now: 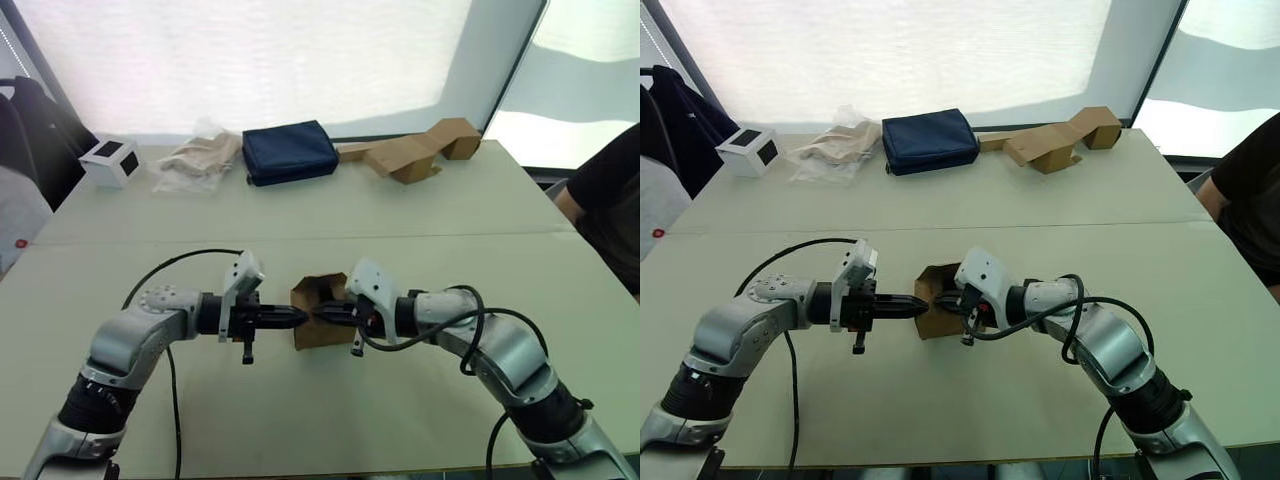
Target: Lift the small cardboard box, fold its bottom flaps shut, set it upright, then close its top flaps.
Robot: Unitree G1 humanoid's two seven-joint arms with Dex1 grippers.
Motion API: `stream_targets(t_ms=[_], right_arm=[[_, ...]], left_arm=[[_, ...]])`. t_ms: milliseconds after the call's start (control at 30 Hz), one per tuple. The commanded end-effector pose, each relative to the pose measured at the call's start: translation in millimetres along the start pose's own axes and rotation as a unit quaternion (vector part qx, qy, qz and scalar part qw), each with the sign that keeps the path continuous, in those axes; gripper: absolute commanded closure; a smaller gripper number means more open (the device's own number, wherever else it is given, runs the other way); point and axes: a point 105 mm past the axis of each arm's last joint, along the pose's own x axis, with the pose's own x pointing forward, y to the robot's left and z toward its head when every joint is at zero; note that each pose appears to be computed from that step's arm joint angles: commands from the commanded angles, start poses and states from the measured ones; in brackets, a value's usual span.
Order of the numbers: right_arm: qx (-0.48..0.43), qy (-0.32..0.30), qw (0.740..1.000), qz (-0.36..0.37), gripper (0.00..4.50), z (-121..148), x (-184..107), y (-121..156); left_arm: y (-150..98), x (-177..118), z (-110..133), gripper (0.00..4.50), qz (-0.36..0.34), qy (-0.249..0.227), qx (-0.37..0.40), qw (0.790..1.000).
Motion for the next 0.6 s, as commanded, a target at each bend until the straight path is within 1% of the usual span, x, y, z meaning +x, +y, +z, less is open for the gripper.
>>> stream_targets(t_ms=[33,133,200,267,333,367,433,500,600], right_arm=[[-0.033,-0.084,0.996,0.007,4.50,44.6,-15.5,-3.0],[-0.022,-0.115,0.993,-0.013,4.50,58.9,-21.8,-16.0],[-0.009,-0.152,0.987,-0.046,4.50,74.0,-27.4,-33.5],[-0.027,-0.142,0.985,-0.091,4.50,74.7,-27.5,-54.0],[-0.052,-0.102,0.985,-0.128,4.50,64.7,-23.1,-69.4],[-0.059,-0.084,0.986,-0.134,4.50,58.9,-19.8,-73.2],[-0.078,-0.058,0.986,-0.132,4.50,50.1,-14.6,-73.4],[-0.101,-0.038,0.988,-0.106,4.50,40.9,-10.2,-63.9],[-0.109,-0.017,0.992,-0.068,4.50,28.5,-8.9,-49.9]], left_arm=[[1.8,-0.3,0.9,4.46,0.005,-0.003,0.012,1.000],[2.3,0.4,1.5,4.46,0.004,-0.004,0.013,1.000],[2.2,0.6,1.3,4.46,0.004,-0.004,0.013,1.000],[1.6,0.7,0.7,4.46,0.003,-0.004,0.013,1.000],[1.2,0.7,0.5,4.46,0.002,-0.004,0.013,1.000],[0.7,0.7,0.6,4.46,0.002,-0.005,0.013,1.000],[-0.8,0.8,0.0,4.46,0.002,-0.005,0.013,1.000],[-1.9,0.6,-0.4,4.46,0.002,-0.004,0.016,1.000],[-1.7,-0.4,-0.2,4.46,0.004,-0.004,0.018,1.000]])
